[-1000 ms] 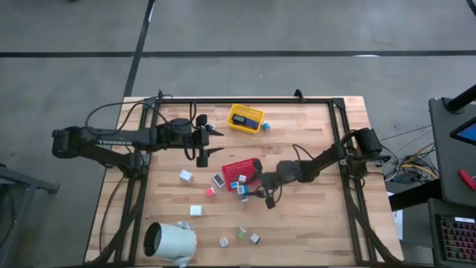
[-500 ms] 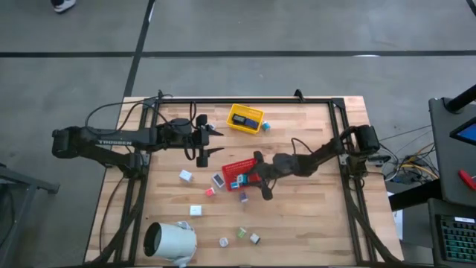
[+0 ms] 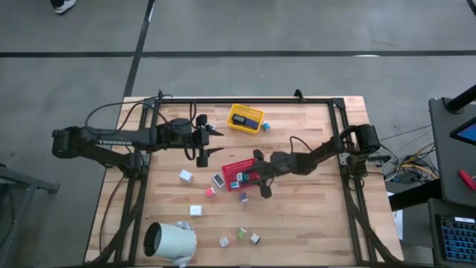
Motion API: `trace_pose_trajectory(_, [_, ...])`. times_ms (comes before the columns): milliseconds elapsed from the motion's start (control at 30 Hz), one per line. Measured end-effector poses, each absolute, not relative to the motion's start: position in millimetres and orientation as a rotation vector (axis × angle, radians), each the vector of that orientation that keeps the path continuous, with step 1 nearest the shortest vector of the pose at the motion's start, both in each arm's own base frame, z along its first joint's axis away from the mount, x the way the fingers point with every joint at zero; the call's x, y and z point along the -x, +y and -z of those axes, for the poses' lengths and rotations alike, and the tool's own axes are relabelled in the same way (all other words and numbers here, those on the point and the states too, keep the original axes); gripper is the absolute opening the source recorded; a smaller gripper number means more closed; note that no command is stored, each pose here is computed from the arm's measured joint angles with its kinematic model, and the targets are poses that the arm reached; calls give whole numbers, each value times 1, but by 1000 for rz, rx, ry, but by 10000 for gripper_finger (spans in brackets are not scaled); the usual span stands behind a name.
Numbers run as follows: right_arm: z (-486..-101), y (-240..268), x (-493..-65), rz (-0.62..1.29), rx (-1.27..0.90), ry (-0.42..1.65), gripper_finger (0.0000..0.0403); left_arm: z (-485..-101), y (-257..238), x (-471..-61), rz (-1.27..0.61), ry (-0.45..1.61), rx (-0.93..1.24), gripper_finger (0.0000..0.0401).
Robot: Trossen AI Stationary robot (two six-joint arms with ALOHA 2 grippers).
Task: Pick & Place Office items
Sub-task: Put the bottom blue and white charger adapter into the red bin
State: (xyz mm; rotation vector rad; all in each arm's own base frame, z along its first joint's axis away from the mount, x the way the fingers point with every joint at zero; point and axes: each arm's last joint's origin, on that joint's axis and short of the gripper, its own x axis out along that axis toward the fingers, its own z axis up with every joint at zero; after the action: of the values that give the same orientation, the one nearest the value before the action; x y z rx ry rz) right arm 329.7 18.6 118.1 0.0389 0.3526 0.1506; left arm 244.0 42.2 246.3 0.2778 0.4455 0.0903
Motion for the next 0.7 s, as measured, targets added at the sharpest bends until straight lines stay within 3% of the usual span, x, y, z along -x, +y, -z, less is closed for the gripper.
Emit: trace_pose_trajectory(700, [-122, 19, -336, -149, -22, 369, 141, -246, 42, -244, -90, 446, -277, 239])
